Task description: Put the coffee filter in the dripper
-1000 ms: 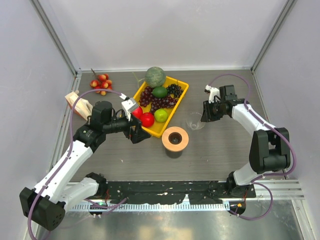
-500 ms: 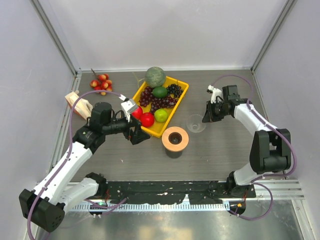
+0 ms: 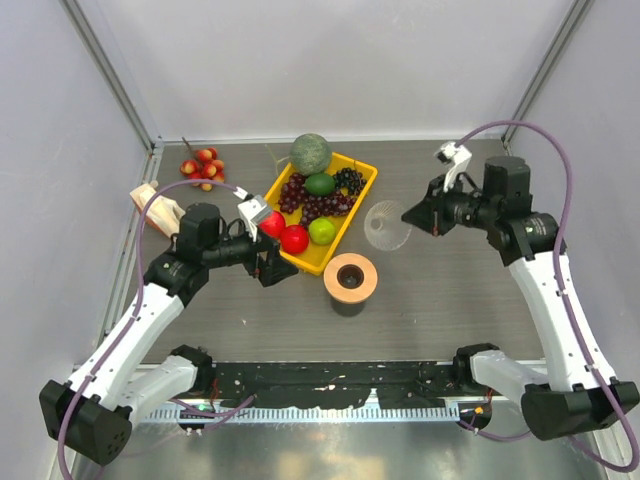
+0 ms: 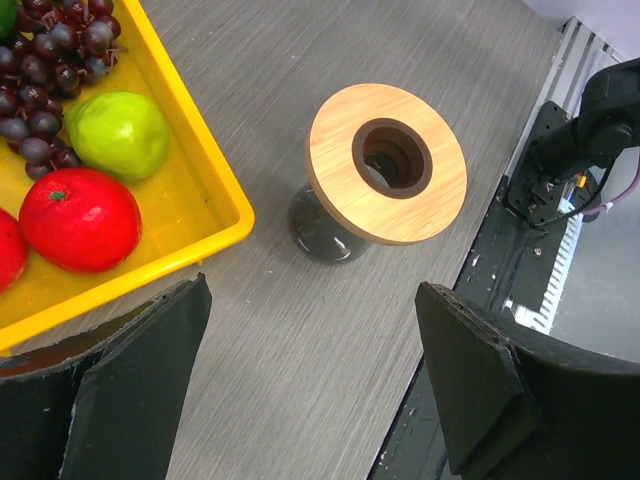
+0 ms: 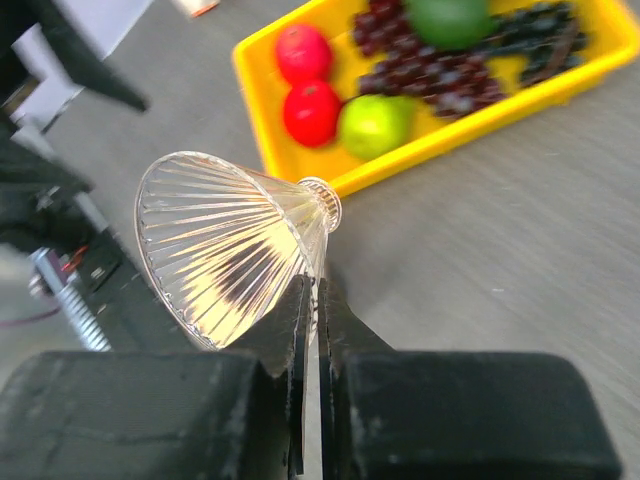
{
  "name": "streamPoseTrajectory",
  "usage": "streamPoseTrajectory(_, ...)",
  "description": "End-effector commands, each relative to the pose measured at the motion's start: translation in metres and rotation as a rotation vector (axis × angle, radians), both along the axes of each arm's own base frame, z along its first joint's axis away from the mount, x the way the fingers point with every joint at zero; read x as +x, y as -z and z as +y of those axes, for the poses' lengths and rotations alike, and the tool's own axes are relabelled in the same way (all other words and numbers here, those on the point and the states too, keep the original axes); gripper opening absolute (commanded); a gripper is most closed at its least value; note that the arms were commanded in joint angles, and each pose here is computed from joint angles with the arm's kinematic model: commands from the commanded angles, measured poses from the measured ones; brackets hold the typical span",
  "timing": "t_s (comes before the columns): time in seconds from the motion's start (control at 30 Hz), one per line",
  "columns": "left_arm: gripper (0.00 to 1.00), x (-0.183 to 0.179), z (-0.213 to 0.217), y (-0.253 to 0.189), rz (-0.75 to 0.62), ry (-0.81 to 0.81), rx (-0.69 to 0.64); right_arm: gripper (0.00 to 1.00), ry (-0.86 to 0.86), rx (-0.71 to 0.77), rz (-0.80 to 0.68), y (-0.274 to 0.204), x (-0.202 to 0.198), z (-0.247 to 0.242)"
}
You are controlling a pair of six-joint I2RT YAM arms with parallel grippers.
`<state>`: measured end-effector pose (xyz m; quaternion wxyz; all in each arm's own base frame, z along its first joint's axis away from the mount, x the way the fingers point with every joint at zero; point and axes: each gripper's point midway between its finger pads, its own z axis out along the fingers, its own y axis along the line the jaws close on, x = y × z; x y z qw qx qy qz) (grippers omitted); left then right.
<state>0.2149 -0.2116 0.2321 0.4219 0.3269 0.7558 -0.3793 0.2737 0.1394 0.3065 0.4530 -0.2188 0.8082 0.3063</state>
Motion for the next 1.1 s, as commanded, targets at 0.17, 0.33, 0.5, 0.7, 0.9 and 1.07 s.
streamPoseTrajectory(0.17, 0.94, 0.009, 0.002, -0.024, -0.072, -0.029, -0.054, 0.05, -0.172, 0.013, 0.180, 0.029, -0.056, 0.051)
streamPoseTrajectory(0.33, 0.94, 0.009, 0.002, -0.020, -0.065, -0.027, -0.055, 0.06, -0.229, -0.050, 0.252, 0.054, -0.069, 0.060)
streamPoseTrajectory(0.5, 0.94, 0.009, 0.002, -0.018, -0.060, -0.025, -0.058, 0.05, -0.276, -0.113, 0.276, 0.064, -0.074, 0.068)
streamPoseTrajectory(0.7, 0.94, 0.006, 0.001, -0.017, -0.058, -0.015, -0.063, 0.05, -0.277, -0.139, 0.294, 0.070, -0.071, 0.070)
streamPoseTrajectory(0.9, 0.94, 0.006, -0.001, -0.017, -0.050, -0.006, -0.071, 0.05, -0.279, -0.129, 0.290, 0.064, -0.064, 0.075)
streamPoseTrajectory(1.07, 0.94, 0.006, -0.001, -0.014, -0.045, -0.003, -0.070, 0.05, -0.283, -0.116, 0.275, 0.057, -0.060, 0.079)
